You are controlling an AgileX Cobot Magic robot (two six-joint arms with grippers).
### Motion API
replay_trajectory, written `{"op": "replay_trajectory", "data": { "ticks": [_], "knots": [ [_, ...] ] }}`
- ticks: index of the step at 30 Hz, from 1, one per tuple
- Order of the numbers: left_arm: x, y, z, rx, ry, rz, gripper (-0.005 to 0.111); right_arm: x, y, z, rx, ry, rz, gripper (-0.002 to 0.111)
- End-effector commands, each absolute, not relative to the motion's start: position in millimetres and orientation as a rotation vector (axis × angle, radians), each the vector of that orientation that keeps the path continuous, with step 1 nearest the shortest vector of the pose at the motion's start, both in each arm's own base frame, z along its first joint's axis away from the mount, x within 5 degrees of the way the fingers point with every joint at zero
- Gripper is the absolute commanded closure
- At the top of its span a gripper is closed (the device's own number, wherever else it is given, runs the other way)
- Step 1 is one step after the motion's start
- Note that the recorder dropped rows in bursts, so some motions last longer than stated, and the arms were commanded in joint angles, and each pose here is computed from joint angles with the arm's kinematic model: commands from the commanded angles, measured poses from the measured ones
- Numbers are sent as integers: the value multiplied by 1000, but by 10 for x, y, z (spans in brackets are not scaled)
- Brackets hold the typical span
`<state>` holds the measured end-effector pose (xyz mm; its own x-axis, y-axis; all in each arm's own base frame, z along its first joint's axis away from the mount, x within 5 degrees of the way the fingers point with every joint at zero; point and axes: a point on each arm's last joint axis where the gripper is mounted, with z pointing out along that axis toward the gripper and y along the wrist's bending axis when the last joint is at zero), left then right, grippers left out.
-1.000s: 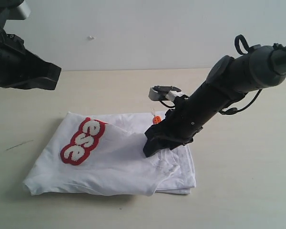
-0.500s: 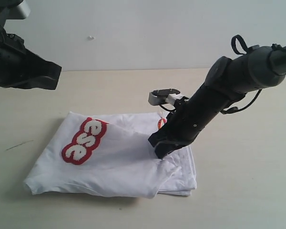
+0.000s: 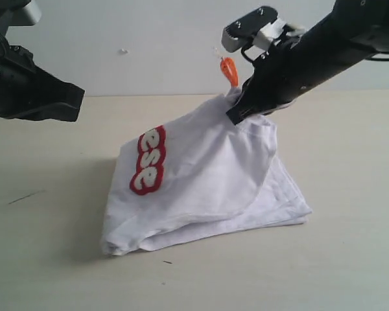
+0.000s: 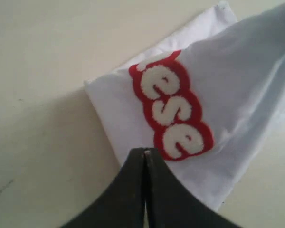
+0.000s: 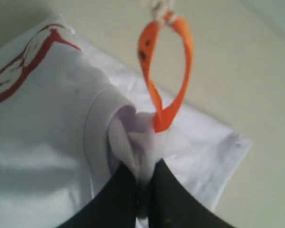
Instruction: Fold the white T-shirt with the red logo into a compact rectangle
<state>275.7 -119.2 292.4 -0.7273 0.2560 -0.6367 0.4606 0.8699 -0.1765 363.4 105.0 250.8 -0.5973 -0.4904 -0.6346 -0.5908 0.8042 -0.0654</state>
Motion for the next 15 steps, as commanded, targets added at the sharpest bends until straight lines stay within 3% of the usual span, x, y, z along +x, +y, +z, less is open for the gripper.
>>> {"op": "replay_trajectory", "data": {
  "ticks": [1,12,15],
  "knots": [
    [2764,-1192,2941,507,2397,-439,107,3699,921,2694,-790,2204,-44,108],
    [2776,-1192,2950,499,2383,-437,107,3935,620,2218,-889,2295,-592,108],
    [2775,-1193,2949,499,2385,-438,107,4006,575,2096,-809,2303,-663,102]
  ]
}}
